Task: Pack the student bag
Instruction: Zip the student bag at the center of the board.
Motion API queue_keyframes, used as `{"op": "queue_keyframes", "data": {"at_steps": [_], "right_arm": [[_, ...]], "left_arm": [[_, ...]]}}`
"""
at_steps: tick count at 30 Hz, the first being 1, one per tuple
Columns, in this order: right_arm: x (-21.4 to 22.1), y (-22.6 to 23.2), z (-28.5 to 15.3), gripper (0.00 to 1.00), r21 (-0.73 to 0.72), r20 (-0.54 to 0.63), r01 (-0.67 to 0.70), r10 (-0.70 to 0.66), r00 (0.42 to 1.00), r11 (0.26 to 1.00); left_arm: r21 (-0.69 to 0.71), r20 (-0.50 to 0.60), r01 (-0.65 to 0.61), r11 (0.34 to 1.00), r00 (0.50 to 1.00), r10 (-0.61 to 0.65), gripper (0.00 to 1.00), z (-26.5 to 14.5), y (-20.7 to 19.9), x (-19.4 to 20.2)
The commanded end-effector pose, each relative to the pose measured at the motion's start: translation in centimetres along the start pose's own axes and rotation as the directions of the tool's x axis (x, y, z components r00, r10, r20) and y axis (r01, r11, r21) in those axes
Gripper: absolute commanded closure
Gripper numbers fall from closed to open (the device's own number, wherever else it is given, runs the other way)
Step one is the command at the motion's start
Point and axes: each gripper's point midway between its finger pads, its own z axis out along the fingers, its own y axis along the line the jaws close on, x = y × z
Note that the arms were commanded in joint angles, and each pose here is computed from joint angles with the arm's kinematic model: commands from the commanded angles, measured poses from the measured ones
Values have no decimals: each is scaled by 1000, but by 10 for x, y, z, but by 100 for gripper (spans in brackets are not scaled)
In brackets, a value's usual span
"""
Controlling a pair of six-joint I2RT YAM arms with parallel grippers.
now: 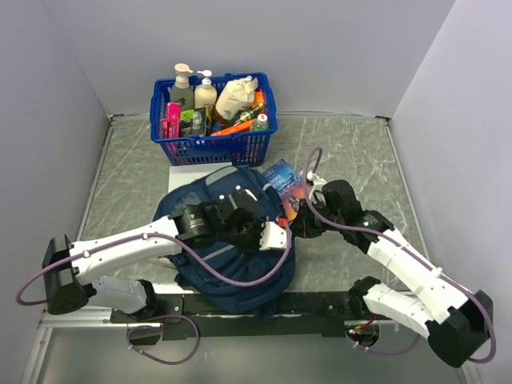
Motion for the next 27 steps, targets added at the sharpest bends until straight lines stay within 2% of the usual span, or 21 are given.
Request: {"op": "queue_keyframes", "data": {"at_steps": [1,3,4,6,7,9,12,16,18,19,20,21,23,24,27], "right_arm": [[-70,-10,-1,100,90,215,75,-93,972,993],[-74,-5,1,100,70,207,97,-110,972,993],[-75,-3,2,100,61,205,106,-116,972,993],[-75,-2,4,100,51,196,115,-123,973,992],[-77,1,5,100,36,200,121,-126,972,992],[-78,3,7,100,25,204,122,-124,971,992],[-80,5,10,100,11,213,119,-119,970,993],[-86,12,5,100,-4,243,121,-117,963,993],[-88,13,0,100,8,262,124,-122,957,992],[-90,15,-5,99,7,281,133,-130,951,991],[-93,15,-11,90,21,290,133,-134,947,991],[-94,15,-15,58,31,301,134,-137,944,991],[-94,12,-27,36,61,330,122,-136,934,991],[-96,5,-32,19,99,352,106,-134,926,989],[-85,-4,-45,4,130,395,84,-129,910,988]], "left_arm": [[277,244,-328,903,933,264,99,-55,-65,-63],[345,214,-379,859,923,321,99,-67,-80,-54],[323,240,-467,823,882,406,99,-76,-78,-62],[318,218,-528,788,849,481,99,-87,-81,-61],[282,242,-588,758,808,537,99,-96,-76,-70],[261,241,-634,728,773,587,99,-108,-75,-78],[246,242,-634,733,773,587,99,-114,-74,-89],[202,210,-541,816,838,504,99,-103,-69,-92],[212,189,-543,813,839,511,99,-96,-70,-78],[162,191,-544,823,836,515,99,-97,-64,-81],[149,189,-545,825,835,517,99,-95,-62,-80],[153,169,-533,832,844,510,99,-90,-63,-70],[115,166,-526,842,846,506,99,-92,-58,-69],[113,146,-519,847,852,503,99,-90,-58,-62],[80,97,-497,864,867,489,99,-95,-50,-52]]}}
